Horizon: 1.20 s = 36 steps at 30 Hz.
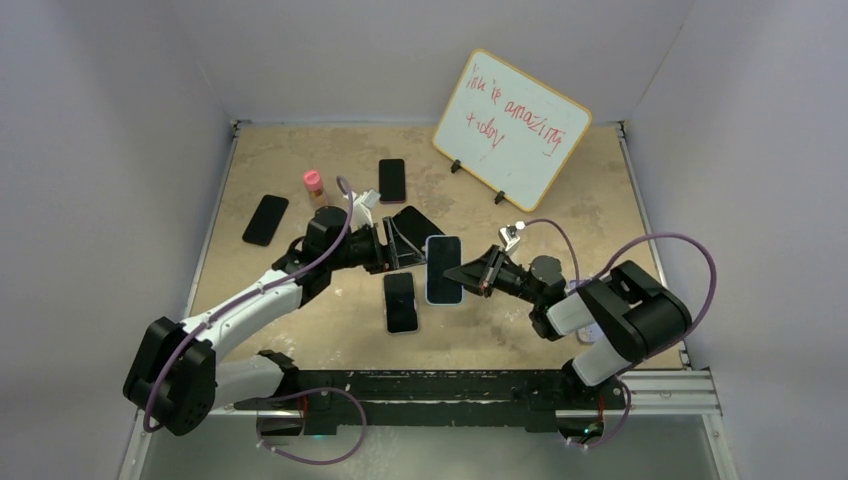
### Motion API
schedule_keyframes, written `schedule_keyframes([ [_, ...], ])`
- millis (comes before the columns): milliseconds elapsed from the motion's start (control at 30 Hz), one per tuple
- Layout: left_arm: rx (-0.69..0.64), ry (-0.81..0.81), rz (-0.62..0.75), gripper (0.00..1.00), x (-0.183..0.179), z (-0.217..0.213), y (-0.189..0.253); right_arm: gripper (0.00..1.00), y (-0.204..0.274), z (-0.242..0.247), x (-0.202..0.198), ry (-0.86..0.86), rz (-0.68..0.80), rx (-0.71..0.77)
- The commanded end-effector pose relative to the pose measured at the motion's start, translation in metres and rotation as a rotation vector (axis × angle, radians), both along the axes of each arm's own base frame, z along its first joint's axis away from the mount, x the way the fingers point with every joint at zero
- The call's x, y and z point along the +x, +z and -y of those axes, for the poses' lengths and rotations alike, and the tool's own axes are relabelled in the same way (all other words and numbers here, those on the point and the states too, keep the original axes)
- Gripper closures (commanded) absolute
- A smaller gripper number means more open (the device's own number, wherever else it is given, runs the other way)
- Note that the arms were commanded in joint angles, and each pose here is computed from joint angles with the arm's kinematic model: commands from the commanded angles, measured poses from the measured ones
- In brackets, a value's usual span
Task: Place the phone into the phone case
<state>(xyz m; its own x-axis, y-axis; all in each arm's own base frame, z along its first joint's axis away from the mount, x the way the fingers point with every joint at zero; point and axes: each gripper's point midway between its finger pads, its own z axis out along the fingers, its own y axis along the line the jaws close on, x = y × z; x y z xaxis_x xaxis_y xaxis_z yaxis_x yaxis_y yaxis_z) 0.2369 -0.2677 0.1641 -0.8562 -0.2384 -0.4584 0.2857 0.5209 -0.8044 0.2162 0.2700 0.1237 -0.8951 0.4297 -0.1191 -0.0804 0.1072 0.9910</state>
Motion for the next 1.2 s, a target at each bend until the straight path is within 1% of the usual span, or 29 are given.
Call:
schedule_keyframes([
  [0, -0.099, -0.066, 0.063, 0.28, -0.003, 0.009, 0.021, 1.0, 0.085, -0.005, -0.011, 0.067, 0.326, 0.168],
  [100, -0.193, -0.094, 0.062, 0.28, -0.005, 0.017, 0.028, 1.0, 0.088, -0.01, -0.016, 0.092, 0.343, 0.165],
  [267, -0.261, -0.126, 0.034, 0.32, -0.008, 0.024, 0.027, 1.0, 0.097, -0.02, -0.027, 0.142, 0.363, 0.186],
  [367, -0.303, -0.136, 0.02, 0.39, -0.012, 0.026, 0.027, 1.0, 0.096, -0.027, -0.03, 0.16, 0.358, 0.178],
  [400, -0.327, -0.141, 0.016, 0.45, -0.014, 0.026, 0.029, 1.0, 0.095, -0.029, -0.029, 0.16, 0.355, 0.171],
  [433, -0.34, -0.146, 0.015, 0.52, -0.015, 0.026, 0.03, 0.98, 0.093, -0.03, -0.028, 0.159, 0.352, 0.165],
  [467, -0.356, -0.152, 0.012, 0.59, -0.017, 0.027, 0.031, 0.94, 0.091, -0.03, -0.028, 0.158, 0.344, 0.159],
  [533, -0.368, -0.157, 0.013, 0.78, -0.02, 0.026, 0.032, 0.83, 0.087, -0.031, -0.027, 0.16, 0.328, 0.148],
  [600, -0.37, -0.16, 0.015, 0.89, -0.021, 0.025, 0.031, 0.68, 0.081, -0.031, -0.027, 0.165, 0.307, 0.133],
  [667, -0.38, -0.166, 0.035, 0.98, -0.023, 0.025, 0.036, 0.55, 0.076, -0.031, -0.029, 0.171, 0.296, 0.116],
  [700, -0.383, -0.167, 0.046, 1.0, -0.022, 0.024, 0.038, 0.49, 0.073, -0.03, -0.031, 0.178, 0.296, 0.11],
  [733, -0.387, -0.169, 0.055, 1.0, -0.022, 0.025, 0.041, 0.44, 0.07, -0.03, -0.034, 0.188, 0.295, 0.102],
  [833, -0.403, -0.17, 0.094, 1.0, -0.021, 0.024, 0.052, 0.36, 0.058, -0.026, -0.044, 0.216, 0.294, 0.072],
  [933, -0.424, -0.168, 0.148, 1.0, -0.02, 0.023, 0.066, 0.35, 0.046, -0.021, -0.052, 0.227, 0.284, 0.049],
  [1000, -0.431, -0.155, 0.18, 1.0, -0.02, 0.022, 0.073, 0.37, 0.041, -0.019, -0.057, 0.237, 0.278, 0.041],
  [1067, -0.426, -0.148, 0.208, 1.0, -0.019, 0.02, 0.076, 0.42, 0.039, -0.017, -0.061, 0.244, 0.275, 0.043],
  [1167, -0.389, -0.133, 0.214, 1.0, -0.016, 0.019, 0.072, 0.52, 0.036, -0.016, -0.065, 0.256, 0.258, 0.04],
])
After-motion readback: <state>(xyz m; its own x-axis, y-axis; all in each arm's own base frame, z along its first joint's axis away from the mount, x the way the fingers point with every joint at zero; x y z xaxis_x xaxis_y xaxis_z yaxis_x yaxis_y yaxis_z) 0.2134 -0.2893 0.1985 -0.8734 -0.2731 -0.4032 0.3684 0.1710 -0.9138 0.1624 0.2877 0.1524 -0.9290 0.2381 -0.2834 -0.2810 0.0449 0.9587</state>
